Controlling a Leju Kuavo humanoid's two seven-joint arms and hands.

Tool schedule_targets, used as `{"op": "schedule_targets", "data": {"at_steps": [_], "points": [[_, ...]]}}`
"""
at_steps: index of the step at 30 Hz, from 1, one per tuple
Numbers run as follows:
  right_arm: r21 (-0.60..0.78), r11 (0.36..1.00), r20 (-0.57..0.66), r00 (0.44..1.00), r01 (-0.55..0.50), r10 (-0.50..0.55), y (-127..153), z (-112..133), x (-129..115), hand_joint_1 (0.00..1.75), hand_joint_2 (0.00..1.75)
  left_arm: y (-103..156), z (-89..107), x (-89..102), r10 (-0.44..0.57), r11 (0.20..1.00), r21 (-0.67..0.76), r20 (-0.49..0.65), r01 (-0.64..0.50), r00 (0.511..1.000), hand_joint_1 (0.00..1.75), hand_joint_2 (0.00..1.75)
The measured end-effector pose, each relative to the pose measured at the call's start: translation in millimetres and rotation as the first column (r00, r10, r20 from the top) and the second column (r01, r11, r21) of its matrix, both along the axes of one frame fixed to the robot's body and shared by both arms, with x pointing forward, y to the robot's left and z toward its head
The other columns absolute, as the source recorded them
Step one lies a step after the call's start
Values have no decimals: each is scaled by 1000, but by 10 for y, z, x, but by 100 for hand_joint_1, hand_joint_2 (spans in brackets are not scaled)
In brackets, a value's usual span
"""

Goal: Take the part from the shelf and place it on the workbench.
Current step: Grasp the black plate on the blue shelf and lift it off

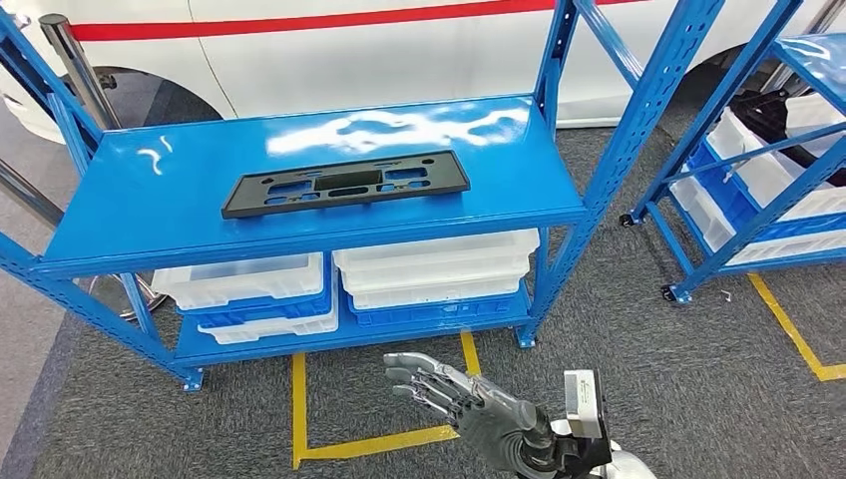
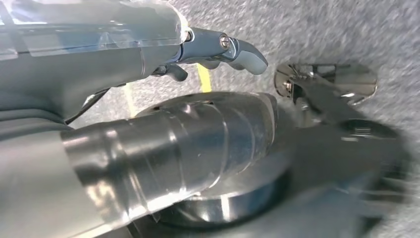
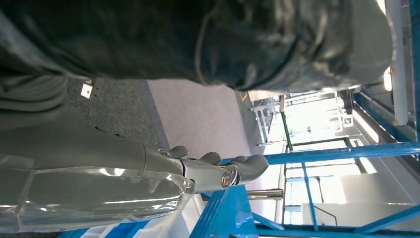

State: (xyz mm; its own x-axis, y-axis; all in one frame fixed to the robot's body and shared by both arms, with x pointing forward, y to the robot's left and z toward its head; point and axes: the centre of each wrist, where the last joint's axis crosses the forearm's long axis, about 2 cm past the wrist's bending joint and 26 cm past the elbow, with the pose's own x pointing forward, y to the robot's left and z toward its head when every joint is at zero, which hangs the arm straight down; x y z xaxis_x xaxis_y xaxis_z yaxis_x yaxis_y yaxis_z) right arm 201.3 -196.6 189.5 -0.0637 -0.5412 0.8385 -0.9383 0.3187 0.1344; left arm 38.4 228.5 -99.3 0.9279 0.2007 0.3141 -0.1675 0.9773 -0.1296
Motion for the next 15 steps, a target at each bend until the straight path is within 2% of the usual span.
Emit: {"op": "schedule_targets", "data": {"at_steps": [15], "points": [[-1,1000,4,1000,-7,7,1,1,6,0,0,-9,-7,-15,5,1000,0,-4,-5,1000,0,0]]}}
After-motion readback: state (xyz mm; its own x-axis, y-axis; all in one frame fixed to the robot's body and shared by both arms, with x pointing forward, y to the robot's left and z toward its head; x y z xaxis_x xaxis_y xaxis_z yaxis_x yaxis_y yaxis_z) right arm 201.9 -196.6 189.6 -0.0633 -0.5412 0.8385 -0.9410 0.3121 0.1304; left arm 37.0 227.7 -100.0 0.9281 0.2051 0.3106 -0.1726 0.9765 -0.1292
